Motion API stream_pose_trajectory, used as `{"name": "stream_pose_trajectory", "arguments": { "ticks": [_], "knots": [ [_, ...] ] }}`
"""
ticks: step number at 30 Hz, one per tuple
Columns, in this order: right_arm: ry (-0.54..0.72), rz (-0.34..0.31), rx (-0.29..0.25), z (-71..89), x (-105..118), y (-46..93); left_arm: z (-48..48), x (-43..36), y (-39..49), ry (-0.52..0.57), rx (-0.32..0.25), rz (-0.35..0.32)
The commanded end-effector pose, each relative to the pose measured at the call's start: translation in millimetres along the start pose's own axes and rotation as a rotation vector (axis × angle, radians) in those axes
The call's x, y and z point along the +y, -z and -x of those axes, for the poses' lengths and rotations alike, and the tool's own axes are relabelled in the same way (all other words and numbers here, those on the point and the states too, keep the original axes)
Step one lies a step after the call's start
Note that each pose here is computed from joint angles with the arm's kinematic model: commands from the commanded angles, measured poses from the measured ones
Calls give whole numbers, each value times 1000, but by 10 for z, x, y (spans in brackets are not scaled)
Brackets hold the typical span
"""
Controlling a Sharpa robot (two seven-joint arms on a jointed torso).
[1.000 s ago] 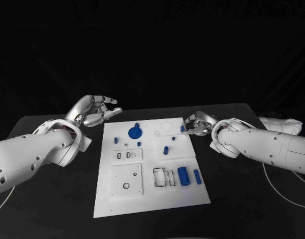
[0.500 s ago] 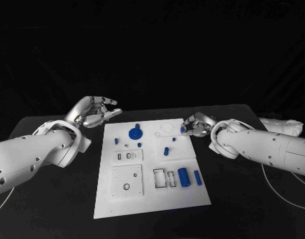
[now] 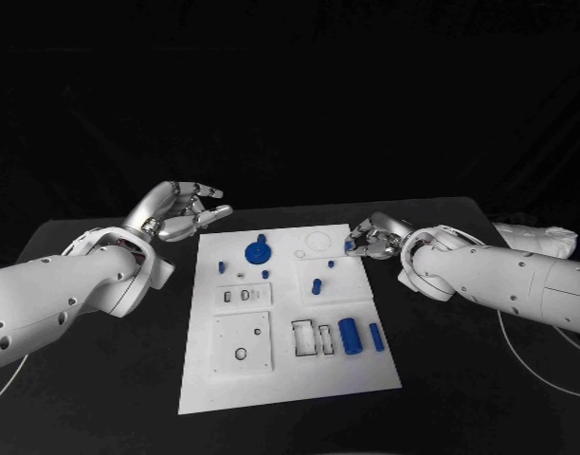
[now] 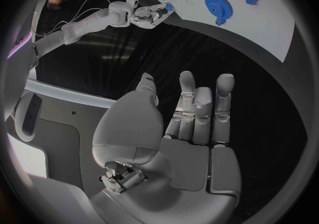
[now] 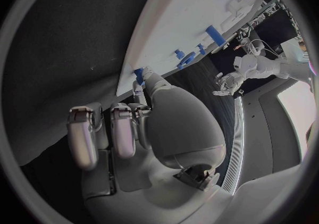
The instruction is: Assemble the parts on the task board
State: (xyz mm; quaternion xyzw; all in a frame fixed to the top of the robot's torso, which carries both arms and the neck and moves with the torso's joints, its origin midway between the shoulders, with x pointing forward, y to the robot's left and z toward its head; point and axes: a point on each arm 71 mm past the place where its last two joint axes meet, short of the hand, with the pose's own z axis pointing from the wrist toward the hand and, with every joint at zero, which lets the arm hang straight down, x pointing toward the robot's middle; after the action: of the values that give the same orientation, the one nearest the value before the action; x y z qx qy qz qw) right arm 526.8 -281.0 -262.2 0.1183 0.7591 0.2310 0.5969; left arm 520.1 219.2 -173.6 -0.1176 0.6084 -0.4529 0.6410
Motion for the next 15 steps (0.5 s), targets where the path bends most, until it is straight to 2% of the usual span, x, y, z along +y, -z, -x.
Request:
{"name": "stream_pose_trajectory", "arguments": {
  "ticks": [1,15],
  "knots": [
    [14,-6,13,-14,-4,1,-11,-23,-6,3,6,-14],
    [16,-3,8,-22,18,-7,-12,-23,-8,3,5,-14]
  ]
}}
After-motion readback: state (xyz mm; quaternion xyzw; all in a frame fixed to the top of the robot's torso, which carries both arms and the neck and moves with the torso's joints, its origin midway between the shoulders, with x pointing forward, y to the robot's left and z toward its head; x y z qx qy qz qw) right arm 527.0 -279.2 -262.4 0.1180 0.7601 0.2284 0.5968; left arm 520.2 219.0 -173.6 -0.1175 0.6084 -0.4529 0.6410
